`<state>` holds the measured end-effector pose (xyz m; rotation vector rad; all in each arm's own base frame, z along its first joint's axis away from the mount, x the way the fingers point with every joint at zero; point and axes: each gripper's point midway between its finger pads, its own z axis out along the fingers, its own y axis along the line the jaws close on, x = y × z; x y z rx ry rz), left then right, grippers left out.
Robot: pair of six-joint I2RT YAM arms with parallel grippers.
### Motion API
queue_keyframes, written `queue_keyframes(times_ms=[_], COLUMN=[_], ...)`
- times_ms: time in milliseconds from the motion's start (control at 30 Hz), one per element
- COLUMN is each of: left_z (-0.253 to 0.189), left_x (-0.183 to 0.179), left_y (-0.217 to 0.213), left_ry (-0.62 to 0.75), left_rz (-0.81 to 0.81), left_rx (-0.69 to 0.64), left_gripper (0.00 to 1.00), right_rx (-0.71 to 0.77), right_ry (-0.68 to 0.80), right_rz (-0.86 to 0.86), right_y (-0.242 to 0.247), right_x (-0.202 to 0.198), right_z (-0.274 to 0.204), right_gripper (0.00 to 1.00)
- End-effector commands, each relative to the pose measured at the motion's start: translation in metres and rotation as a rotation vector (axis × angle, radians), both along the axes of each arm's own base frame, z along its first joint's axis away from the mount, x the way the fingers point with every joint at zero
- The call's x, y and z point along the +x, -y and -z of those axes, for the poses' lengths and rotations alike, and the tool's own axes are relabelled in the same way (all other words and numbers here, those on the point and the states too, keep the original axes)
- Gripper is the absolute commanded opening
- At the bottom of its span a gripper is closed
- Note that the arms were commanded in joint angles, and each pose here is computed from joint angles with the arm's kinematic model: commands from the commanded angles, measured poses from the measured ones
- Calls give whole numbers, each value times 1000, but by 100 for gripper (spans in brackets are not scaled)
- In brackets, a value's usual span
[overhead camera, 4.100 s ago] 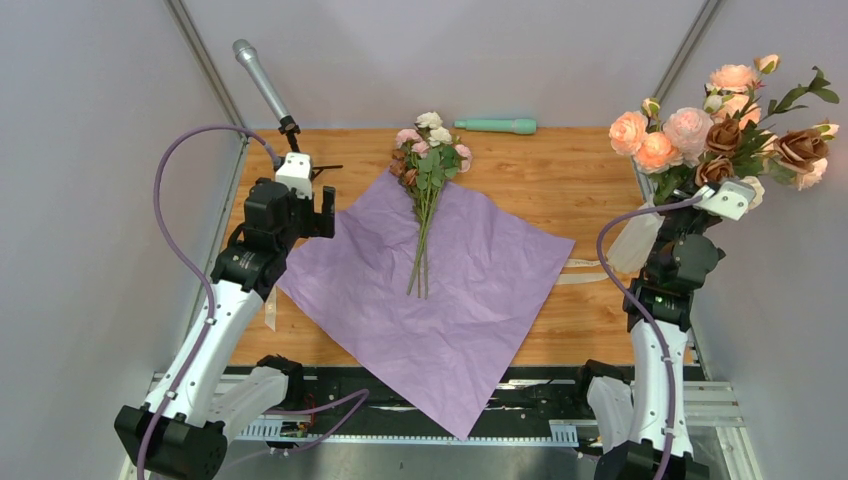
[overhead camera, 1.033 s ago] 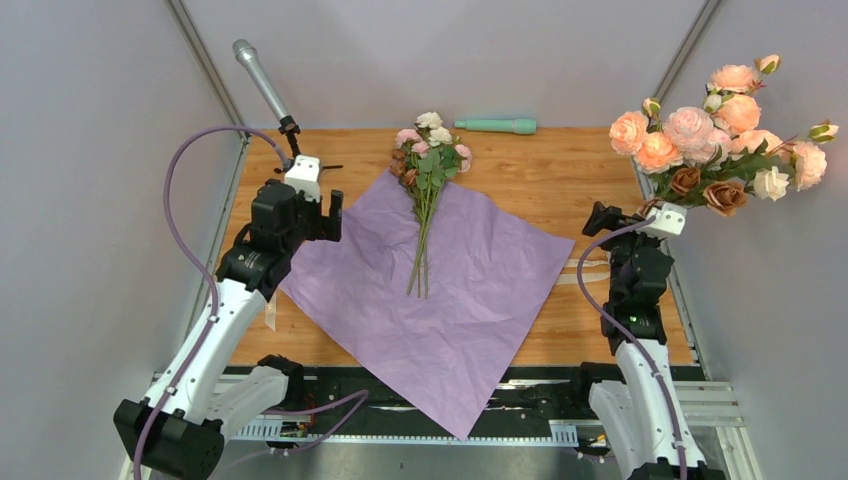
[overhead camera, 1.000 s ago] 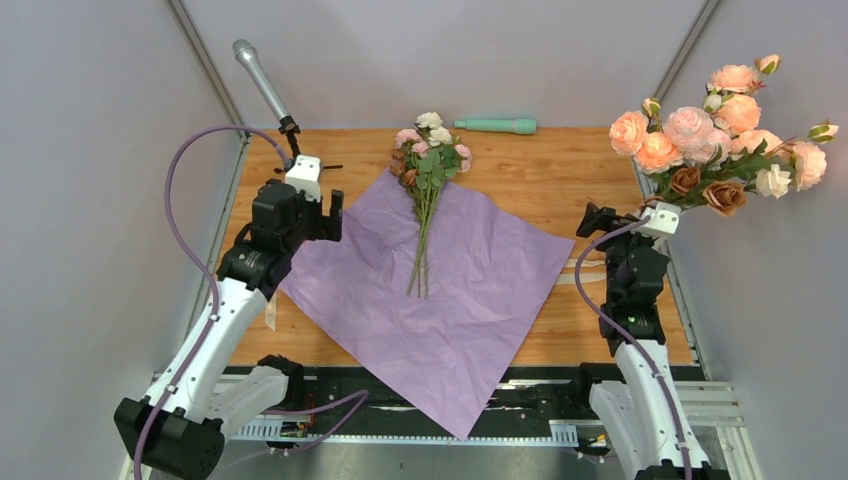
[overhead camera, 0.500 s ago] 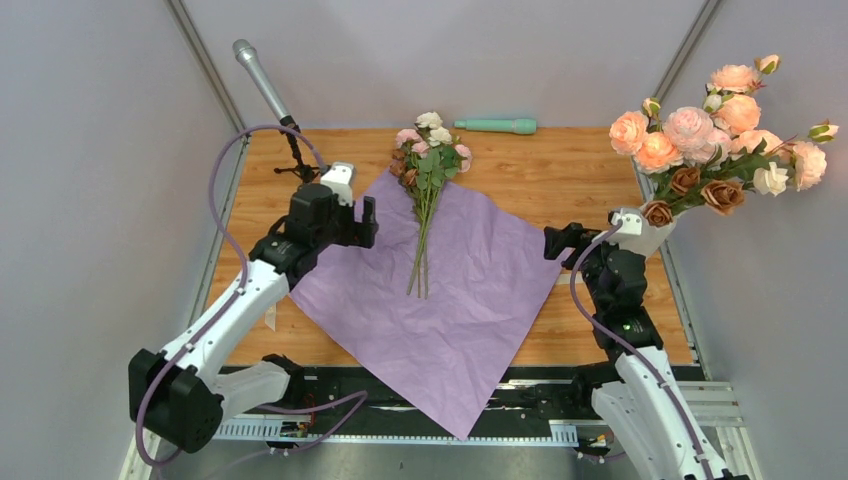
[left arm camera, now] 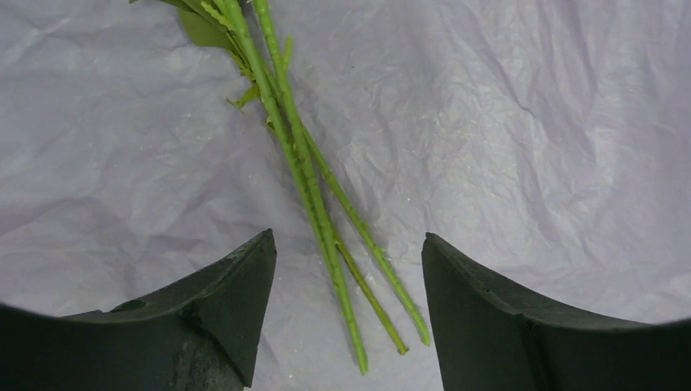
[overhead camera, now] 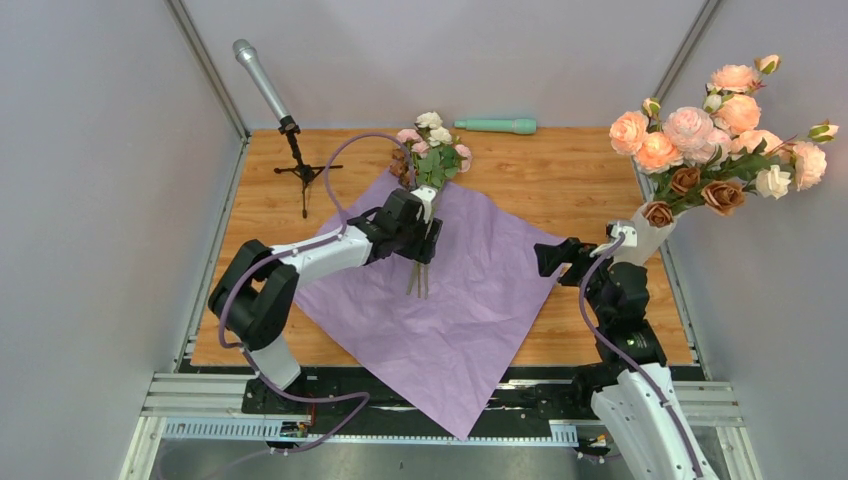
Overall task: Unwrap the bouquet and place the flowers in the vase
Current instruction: Pick up the fake flower from the wrapping paper.
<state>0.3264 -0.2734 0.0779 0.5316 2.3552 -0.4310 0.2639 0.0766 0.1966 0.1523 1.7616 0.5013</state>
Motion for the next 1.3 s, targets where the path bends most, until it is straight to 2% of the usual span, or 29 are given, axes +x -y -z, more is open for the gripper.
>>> queue_keyframes(times_ms=[0,100,300,733,1000,1133,1267], left_z=[-2,13,22,33,36,32,25], left_x=[14,16,15,11,9,8,8], left_y=[4,-3,-6,4,3,5,6], left_ry=[38,21,14,-20,-16,-16,-13], left_rz=[5,-17,-29,-5,-6,-5,-13], left_rx=[73,142,168,151,170,161,146], left_gripper=[71,61,47,38,27,18,16], right_rx=[43,37,29,22,20,23,23], right_ry=[-21,-36,-55,-97,-115,-119,-122], right_rz=[-21,-23,-23,-12,-10,-8,-9], right_y=[-6,-6,-5,-4,-4,-3,-4], right_x=[-9,-11,-11,-9,-9,-9,-10], right_z=[9,15,22,35,42,44,45], right_gripper=[79,80,80,81,81,81,81])
